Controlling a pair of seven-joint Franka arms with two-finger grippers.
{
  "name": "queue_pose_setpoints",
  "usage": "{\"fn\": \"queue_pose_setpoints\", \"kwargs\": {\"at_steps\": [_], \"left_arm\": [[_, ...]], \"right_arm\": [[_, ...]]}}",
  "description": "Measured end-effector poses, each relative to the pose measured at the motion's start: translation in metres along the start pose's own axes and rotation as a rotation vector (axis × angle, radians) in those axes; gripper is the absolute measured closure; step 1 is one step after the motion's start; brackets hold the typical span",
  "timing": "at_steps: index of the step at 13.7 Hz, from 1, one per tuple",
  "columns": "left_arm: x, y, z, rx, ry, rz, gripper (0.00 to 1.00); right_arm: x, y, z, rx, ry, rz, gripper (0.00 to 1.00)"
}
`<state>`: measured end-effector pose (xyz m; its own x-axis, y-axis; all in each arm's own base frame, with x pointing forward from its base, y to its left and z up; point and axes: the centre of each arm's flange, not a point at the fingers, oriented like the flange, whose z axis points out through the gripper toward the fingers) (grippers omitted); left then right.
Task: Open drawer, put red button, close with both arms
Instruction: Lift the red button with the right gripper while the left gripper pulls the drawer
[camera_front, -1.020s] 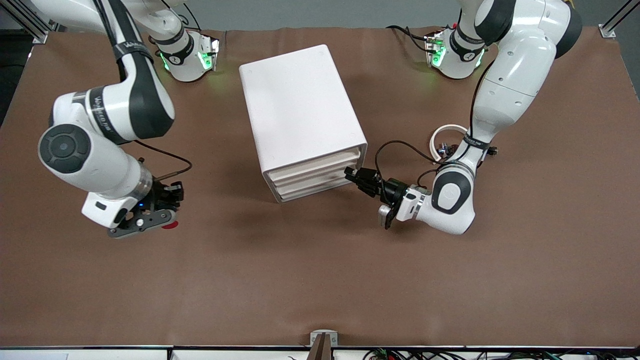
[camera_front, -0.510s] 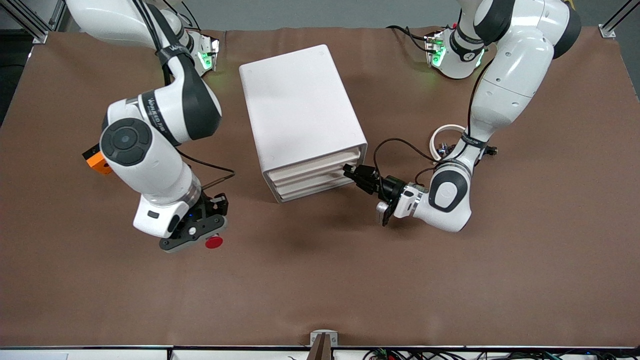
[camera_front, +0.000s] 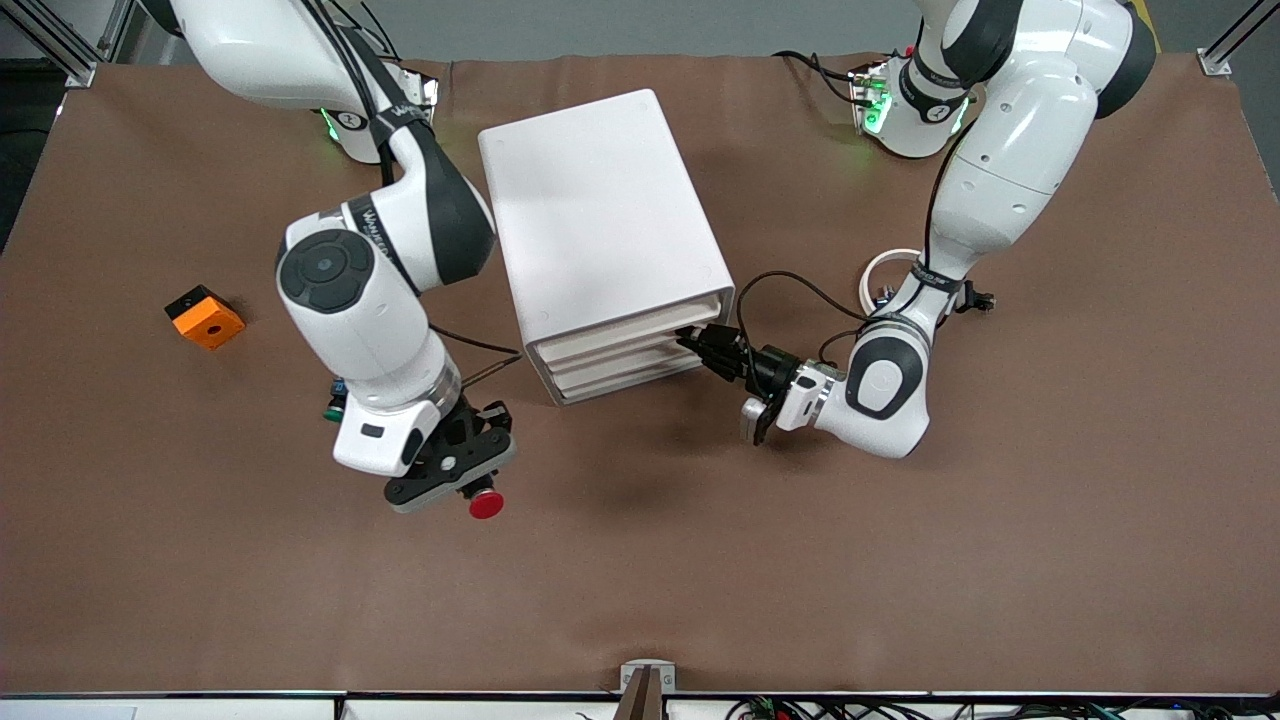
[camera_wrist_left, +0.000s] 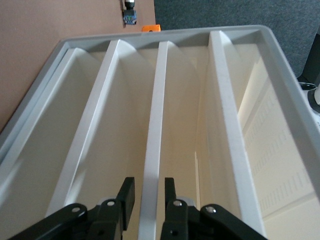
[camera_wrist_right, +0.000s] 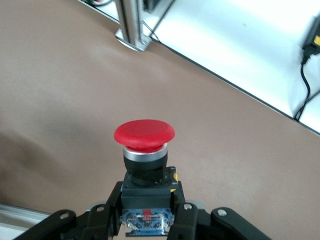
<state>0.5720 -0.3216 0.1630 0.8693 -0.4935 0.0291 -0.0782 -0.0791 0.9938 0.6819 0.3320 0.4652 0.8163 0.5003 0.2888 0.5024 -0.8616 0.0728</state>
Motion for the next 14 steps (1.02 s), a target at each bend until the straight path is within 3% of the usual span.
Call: {"fn": "queue_pose_setpoints", "kwargs": {"at_steps": [3,5,14], "left_arm": [[-0.004,-0.004,0.005,-0.006,-0.004,-0.014,0.71],[-0.004,-0.002,0.005,-0.019,0.003,-0.010,0.86],[0.003,-0.003,-0.006,-0.010,0.069,-0.008,0.86]], "right_arm": [[0.007,-0.032,-0.004,0.010,0.045,-0.040,0.59],[0.009,-0.044,-0.001,0.014,0.065,-0.055,0.59],[0.011,-0.048,0.004,0.014,0.077,-0.060,0.59]]}}
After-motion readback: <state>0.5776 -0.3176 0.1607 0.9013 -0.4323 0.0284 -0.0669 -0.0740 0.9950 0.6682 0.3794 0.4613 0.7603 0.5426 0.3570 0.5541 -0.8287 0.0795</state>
